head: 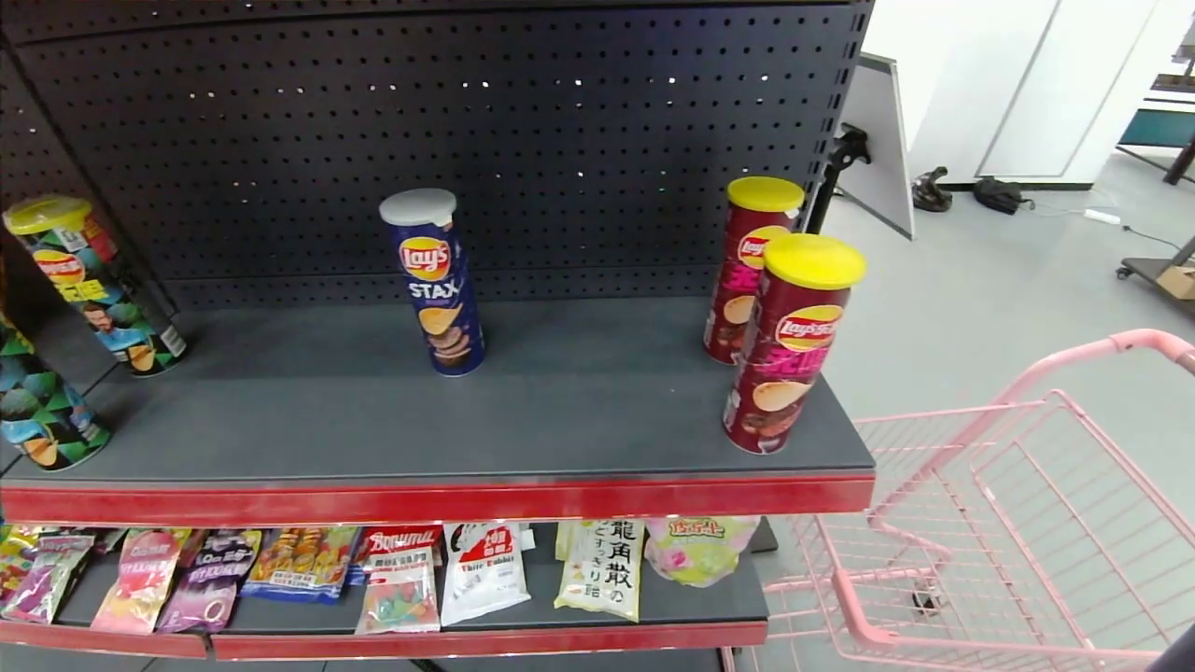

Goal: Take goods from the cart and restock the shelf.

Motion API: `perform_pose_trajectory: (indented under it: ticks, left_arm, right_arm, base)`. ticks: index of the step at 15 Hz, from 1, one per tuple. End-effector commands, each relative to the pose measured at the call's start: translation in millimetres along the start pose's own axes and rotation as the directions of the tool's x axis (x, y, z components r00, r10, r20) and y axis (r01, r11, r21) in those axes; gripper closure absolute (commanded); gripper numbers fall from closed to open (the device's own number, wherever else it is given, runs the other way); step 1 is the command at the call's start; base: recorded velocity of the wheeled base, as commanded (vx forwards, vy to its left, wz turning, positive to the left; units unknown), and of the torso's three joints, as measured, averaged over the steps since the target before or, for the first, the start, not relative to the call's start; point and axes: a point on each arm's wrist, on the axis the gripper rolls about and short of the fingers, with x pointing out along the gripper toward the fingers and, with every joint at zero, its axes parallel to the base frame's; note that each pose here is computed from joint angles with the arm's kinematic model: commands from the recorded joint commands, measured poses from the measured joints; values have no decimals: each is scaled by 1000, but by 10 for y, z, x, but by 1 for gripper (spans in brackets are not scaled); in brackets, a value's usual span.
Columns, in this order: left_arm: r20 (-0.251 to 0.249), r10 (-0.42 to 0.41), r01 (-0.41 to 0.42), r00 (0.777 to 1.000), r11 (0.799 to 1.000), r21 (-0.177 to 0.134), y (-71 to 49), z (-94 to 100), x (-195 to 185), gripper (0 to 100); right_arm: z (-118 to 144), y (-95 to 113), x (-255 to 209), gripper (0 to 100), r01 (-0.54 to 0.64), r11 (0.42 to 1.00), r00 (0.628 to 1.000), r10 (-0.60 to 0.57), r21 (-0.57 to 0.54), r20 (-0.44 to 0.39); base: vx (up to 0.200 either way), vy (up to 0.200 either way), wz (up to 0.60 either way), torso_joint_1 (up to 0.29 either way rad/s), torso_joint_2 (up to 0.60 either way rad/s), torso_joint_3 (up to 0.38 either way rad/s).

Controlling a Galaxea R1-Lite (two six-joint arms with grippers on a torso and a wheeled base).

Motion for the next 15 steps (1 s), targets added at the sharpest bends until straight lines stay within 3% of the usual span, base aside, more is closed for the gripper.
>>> perform_pose_trajectory:
  ticks: [1, 7, 15]
  left_arm:
    - [-2, 0, 0, 1000, 1000, 0, 0, -2, 1, 0]
    - [-2, 0, 0, 1000, 1000, 0, 0, -2, 1, 0]
    - [-2, 0, 0, 1000, 1000, 0, 0, -2, 1, 0]
  right_arm:
    - [-140, 5, -76, 100, 46, 999, 998, -47, 9, 34]
    - [-652, 33, -254, 100, 31, 999, 982, -29, -9, 185]
    - [-618, 31, -261, 100, 12, 1000, 977, -7, -18, 215]
  base:
    - [0, 0, 0, 0, 0, 0]
    - [0, 200, 0, 2, -1, 2]
    - [0, 200, 0, 1, 1, 1]
